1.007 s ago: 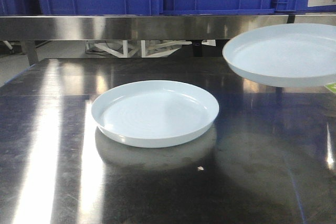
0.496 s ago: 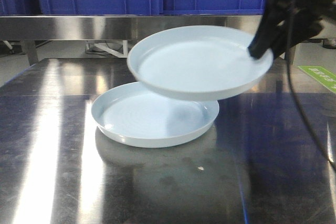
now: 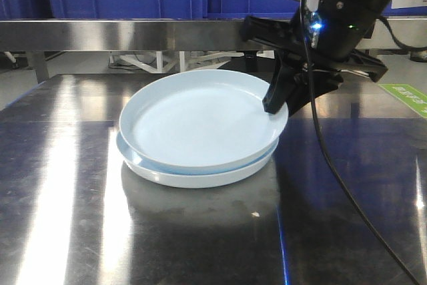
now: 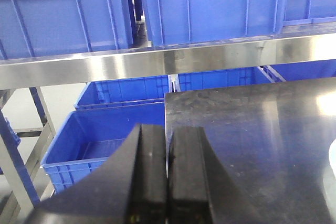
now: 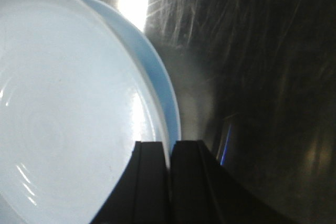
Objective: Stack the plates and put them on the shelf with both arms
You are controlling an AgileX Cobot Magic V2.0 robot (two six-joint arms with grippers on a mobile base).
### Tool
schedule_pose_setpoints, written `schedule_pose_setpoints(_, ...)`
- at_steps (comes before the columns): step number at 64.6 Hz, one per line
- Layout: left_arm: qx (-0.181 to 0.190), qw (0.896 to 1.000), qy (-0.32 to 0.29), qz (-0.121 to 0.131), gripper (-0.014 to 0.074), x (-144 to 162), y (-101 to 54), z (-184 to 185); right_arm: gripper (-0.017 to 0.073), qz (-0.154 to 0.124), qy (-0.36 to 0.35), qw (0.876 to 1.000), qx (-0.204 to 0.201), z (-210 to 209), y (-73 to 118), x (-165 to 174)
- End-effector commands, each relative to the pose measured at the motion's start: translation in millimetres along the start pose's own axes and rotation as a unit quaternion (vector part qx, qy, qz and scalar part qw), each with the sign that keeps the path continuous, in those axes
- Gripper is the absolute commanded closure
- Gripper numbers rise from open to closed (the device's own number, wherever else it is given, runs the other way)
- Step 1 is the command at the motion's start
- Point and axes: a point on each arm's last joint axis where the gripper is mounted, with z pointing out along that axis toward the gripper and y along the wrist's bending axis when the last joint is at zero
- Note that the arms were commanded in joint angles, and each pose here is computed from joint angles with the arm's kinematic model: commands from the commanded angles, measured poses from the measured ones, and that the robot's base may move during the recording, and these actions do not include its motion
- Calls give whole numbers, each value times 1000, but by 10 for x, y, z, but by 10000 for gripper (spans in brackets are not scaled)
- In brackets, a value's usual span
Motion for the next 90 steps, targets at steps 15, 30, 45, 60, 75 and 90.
schedule_pose_setpoints(15,-10,998,-56,-3,513,-179,27,-11,461,8,-47,999,-20,-139,112,-108)
schedule_pose_setpoints(30,-10,998,-56,-3,513,-179,27,-11,287,10,-46,999,-20,-138,112,-107)
schedule_pose_setpoints(45,-10,998,-56,-3,513,-179,27,-11,211,9,-41,999,-20,-138,112,-98)
schedule_pose_setpoints(60,-10,998,-56,-3,513,-179,27,-11,204,12,-23,1000,-16,-61,88,-72)
schedule_pose_setpoints(75,-10,998,-56,-3,513,-179,27,-11,204,12,-19,1000,-16,-49,84,-67)
schedule_pose_setpoints(90,-10,998,-56,-3,513,-179,27,-11,204,17,-8,1000,-13,19,64,-52)
